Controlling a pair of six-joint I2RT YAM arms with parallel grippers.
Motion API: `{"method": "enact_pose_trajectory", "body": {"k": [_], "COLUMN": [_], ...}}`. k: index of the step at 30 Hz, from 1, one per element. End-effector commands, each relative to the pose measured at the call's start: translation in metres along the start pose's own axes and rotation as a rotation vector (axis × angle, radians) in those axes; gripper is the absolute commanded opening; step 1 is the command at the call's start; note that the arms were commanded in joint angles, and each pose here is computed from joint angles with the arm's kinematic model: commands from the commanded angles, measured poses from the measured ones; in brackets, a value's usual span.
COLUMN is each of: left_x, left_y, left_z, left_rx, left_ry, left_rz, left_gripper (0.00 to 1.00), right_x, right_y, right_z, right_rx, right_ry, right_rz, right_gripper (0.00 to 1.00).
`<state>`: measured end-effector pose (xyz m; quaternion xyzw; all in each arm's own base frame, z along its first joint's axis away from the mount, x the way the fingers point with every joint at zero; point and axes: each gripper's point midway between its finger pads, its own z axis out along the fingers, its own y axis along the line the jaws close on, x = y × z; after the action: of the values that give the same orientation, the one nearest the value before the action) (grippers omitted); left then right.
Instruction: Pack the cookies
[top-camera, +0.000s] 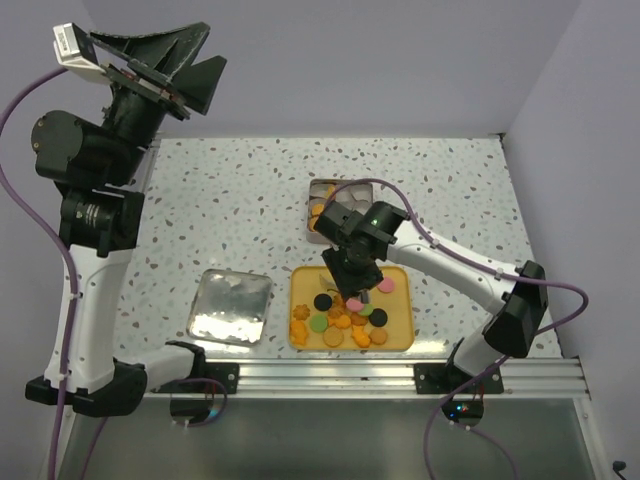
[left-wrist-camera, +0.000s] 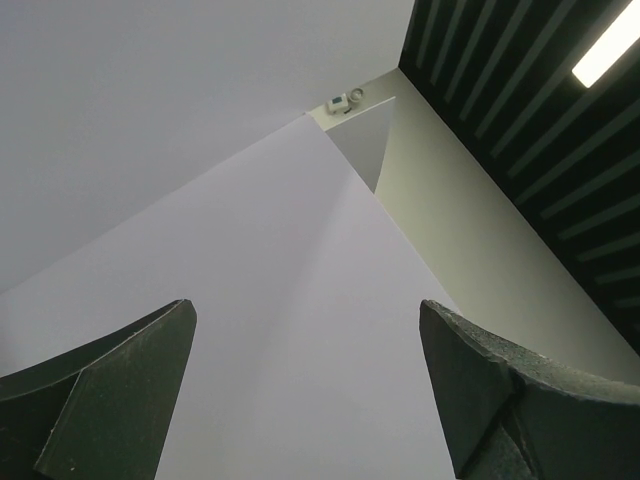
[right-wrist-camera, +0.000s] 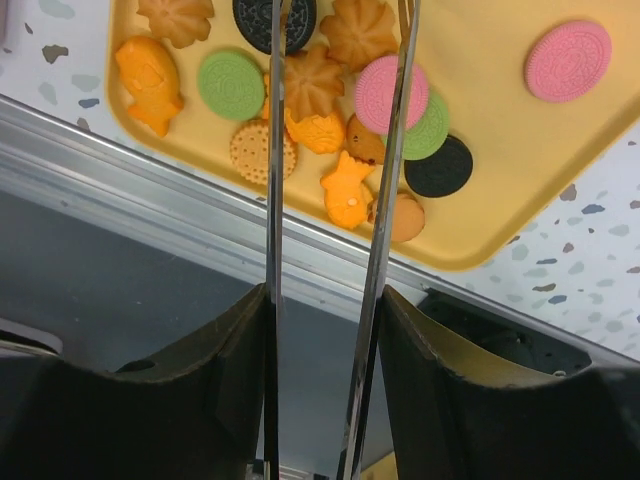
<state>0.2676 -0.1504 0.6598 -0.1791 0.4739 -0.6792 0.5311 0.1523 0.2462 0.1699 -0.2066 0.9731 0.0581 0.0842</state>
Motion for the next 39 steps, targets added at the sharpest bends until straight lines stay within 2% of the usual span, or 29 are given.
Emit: {"method": "enact_pose_trajectory", "body": {"k": [1,7,10,13,16,24,39], "left_x": [0.002,0.011,0.016,0.016,0.018,0.017,0.032], "left_y": [-0.017,0.02,0.053,0.063,0.093,0.113,0.14], "left_z": [-0.009,-0.025,-0.039,-0.056,-0.069,-0.083,-0.086], "left_rx": [0.057,-0.021,-0.062,-0.079,-0.181,-0.259,-0.297], "left_ry": [-0.004,0.003,-0.01,-0.041,-0.053,-0.064,0.004], "left_rz": [0.01,0.021,0.032,0.049,0.077,0.175,0.134], "left_gripper": [1.0,1.0,1.0,1.0,1.0,1.0,1.0], "right_x": [-0.012,-0.013,-0.011,-0.008,-0.005,0.006,0.04], "right_y": [0.014,0.022,0.027,0.029,0.029,0.027,0.034], "right_z": [-0.006,-0.002,0.0,0.004,0.006,0.006,0.006], "right_rx": [-0.062,-0.07,-0.073,-0.069,-0.064,-0.049,-0.056], "right_ry": [-0.06,-0.052,-0.05,-0.04,-0.03,-0.002,0.059], "right_rz": [0.041,0.028,0.02,0.017,0.013,0.005,-0.013], "right_gripper": [0.48,0.48,0.48,0.48,0.48,0.48,0.48]}}
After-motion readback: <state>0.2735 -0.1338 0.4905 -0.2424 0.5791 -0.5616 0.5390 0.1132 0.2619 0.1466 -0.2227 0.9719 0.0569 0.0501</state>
